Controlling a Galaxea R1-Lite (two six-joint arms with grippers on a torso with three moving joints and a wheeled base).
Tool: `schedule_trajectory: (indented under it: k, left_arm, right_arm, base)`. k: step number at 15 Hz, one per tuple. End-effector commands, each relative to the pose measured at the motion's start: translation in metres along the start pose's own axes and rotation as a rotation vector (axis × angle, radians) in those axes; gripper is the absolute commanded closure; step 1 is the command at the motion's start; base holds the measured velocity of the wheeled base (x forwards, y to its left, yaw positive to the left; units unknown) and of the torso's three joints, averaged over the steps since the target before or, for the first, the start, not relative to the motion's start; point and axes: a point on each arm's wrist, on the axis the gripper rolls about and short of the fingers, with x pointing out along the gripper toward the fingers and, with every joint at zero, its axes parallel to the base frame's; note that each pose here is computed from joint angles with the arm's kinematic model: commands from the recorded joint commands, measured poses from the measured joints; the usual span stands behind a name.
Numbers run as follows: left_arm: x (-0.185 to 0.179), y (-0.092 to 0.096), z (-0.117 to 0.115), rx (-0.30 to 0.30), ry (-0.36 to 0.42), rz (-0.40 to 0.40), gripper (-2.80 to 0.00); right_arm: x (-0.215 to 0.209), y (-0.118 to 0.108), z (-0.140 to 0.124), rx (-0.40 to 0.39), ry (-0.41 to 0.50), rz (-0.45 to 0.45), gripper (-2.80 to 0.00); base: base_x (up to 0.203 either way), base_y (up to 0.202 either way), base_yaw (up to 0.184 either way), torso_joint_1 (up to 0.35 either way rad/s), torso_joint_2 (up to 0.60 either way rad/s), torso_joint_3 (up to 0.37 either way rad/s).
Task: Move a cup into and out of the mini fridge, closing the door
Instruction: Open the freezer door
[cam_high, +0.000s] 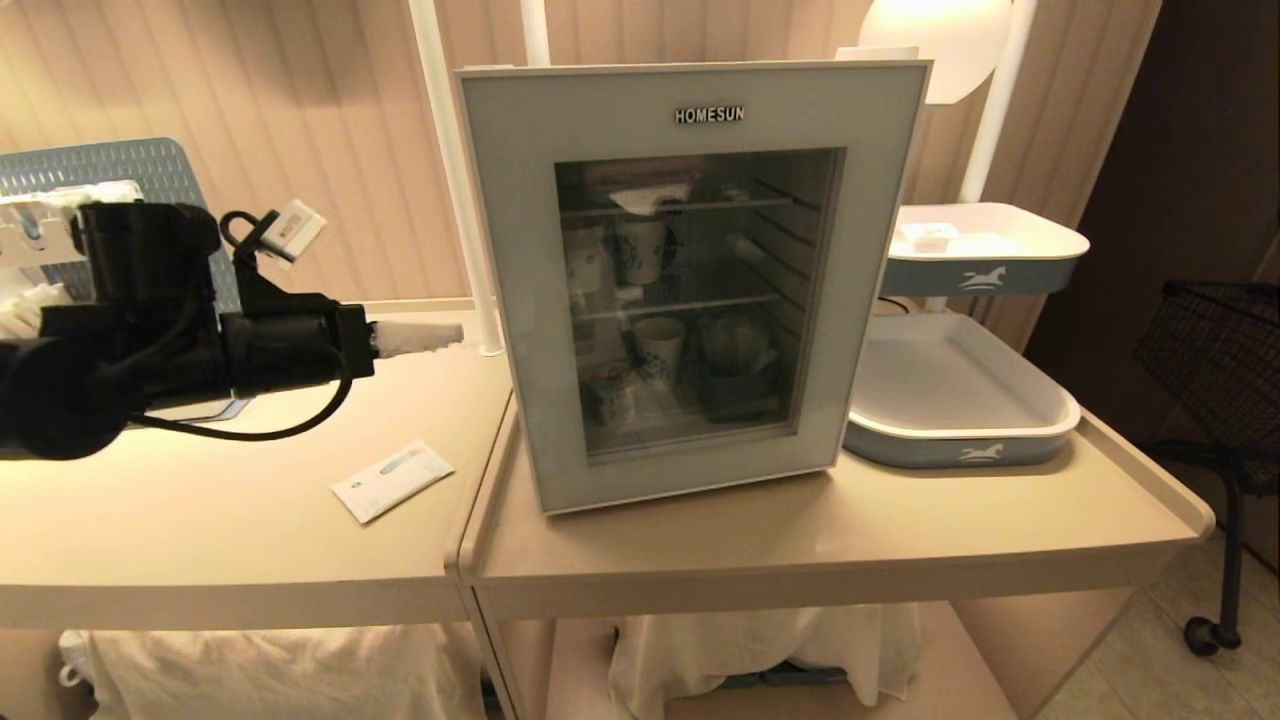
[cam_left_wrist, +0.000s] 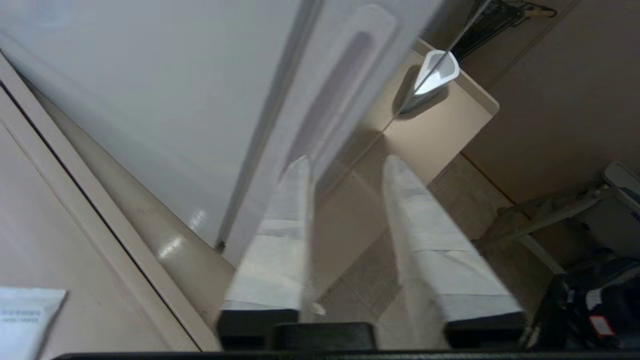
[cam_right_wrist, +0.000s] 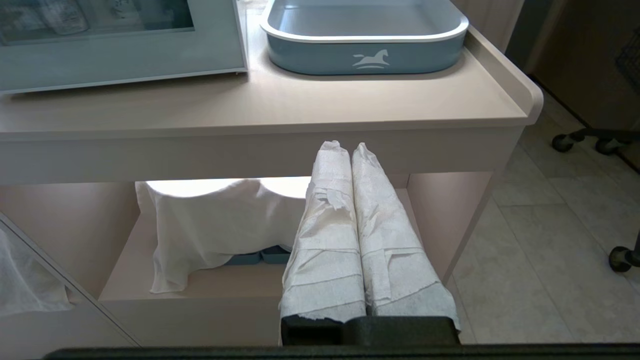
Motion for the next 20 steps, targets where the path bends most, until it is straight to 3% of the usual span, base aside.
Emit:
schedule_trajectory:
  k: [1,3,6,11,20]
  left_arm:
    - [0.017,0.022,-0.015,0.013,-0.012,-0.008,-2.8]
    - [0.028,0.032,-0.019,0.044,-0.054,-0.03,-2.8]
    - [0.034,0.029,-0.021,-0.017,-0.038,-0.114,-2.8]
    - [0.041,0.024,-0.027,-0.038,0.003,-0.222,-2.8]
    - [0.064,0.022,-0.031,-0.04,0.027,-0.273,-2.8]
  right_arm:
    - [0.0,0.0,0.0,-0.001,0.002,0.0,0.0]
    - [0.0,0.0,0.0,-0.001,0.002,0.0,0.0]
    - [0.0,0.0,0.0,-0.001,0.002,0.0,0.0]
    - [0.0,0.0,0.0,-0.001,0.002,0.0,0.0]
    - [0.0,0.0,0.0,-0.001,0.0,0.0,0.0]
  base:
    - [0.0,0.0,0.0,0.0,0.0,0.0]
    - [0.0,0.0,0.0,0.0,0.0,0.0]
    - [0.0,0.0,0.0,0.0,0.0,0.0]
    - [0.0,0.0,0.0,0.0,0.0,0.0]
    - [0.0,0.0,0.0,0.0,0.0,0.0]
